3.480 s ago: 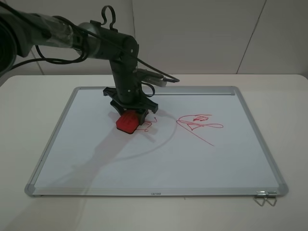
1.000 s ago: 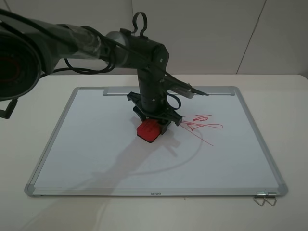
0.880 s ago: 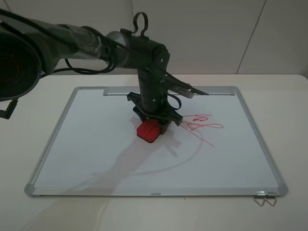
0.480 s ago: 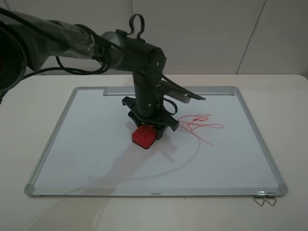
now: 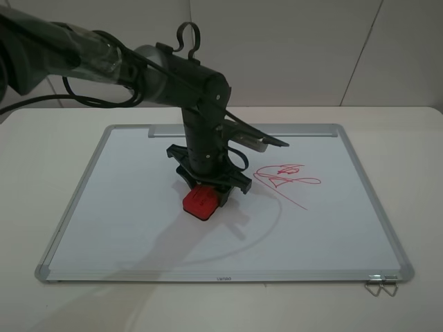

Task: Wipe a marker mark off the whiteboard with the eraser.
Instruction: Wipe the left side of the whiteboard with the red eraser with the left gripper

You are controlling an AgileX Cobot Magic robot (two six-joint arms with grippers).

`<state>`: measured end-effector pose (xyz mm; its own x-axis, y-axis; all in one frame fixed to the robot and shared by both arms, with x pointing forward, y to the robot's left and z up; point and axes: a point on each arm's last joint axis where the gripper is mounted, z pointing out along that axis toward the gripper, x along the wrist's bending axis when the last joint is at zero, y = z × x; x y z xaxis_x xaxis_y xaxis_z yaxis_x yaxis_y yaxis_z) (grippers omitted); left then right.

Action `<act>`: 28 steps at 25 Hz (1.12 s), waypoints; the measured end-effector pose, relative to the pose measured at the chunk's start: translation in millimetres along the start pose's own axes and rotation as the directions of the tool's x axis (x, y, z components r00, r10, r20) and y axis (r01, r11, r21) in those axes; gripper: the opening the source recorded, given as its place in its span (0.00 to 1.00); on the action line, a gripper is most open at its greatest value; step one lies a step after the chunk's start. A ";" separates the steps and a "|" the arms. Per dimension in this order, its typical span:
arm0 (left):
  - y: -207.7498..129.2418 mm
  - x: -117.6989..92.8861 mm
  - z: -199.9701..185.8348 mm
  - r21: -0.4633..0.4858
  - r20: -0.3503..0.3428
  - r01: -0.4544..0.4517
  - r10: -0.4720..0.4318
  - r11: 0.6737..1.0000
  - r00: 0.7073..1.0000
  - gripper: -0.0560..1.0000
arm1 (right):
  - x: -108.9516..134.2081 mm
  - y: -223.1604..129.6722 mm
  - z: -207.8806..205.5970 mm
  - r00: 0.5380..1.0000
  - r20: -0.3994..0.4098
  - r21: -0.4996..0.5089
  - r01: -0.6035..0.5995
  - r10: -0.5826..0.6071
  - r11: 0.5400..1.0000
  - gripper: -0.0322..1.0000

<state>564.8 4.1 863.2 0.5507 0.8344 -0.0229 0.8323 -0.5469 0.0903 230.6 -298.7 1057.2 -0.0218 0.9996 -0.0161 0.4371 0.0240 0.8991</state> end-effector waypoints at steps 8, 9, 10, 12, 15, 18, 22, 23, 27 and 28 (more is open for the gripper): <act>14.6 27.7 0.1 -0.014 -0.005 0.084 -0.084 0.996 0.996 0.60 | 0.0 0.0 0.0 1.000 0.000 0.000 0.000 0.000 1.000 0.83; 19.5 30.1 -0.9 -0.018 -0.005 0.090 -0.091 0.996 0.996 0.60 | 0.0 0.0 0.0 1.000 0.000 0.000 0.000 0.000 1.000 0.83; 23.1 32.8 0.6 -0.010 -0.007 0.098 -0.098 0.995 0.995 0.60 | 0.0 0.0 0.0 1.000 0.000 0.000 0.000 0.000 1.000 0.83; 29.8 34.6 -0.3 -0.016 -0.008 0.103 -0.103 0.995 0.995 0.60 | 0.0 0.0 0.0 1.000 0.000 0.000 0.000 0.000 1.000 0.83; 54.9 37.9 1.5 -0.078 -0.004 0.106 -0.107 0.991 0.994 0.60 | 0.0 0.0 0.0 1.000 0.000 0.000 0.000 0.000 1.000 0.83; 74.1 37.9 4.0 -0.153 0.000 0.101 -0.102 0.983 0.995 0.60 | 0.0 0.0 0.0 1.000 0.000 0.000 0.000 0.000 1.000 0.83; 83.0 38.7 3.4 -0.185 0.006 0.097 -0.097 0.978 0.995 0.60 | 0.0 0.0 0.0 1.000 0.000 0.000 0.000 0.000 1.000 0.83; 83.0 38.7 3.4 -0.185 0.006 0.097 -0.097 0.978 0.995 0.60 | 0.0 0.0 0.0 1.000 0.000 0.000 0.000 0.000 1.000 0.83; 81.3 37.8 4.0 -0.163 0.001 0.085 -0.086 0.983 0.996 0.60 | 0.0 0.0 0.0 1.000 0.000 0.000 0.000 0.000 1.000 0.83; 80.1 36.9 3.9 -0.149 -0.003 0.080 -0.081 0.986 0.997 0.60 | 0.0 0.0 0.0 1.000 0.000 0.000 0.000 0.000 1.000 0.83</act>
<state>652.0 -9.2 865.7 0.4813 0.8762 -0.0273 0.8548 -0.4622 0.2359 230.6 -298.7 1057.2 -0.0218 0.9996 -0.0161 0.4371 0.0240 0.8991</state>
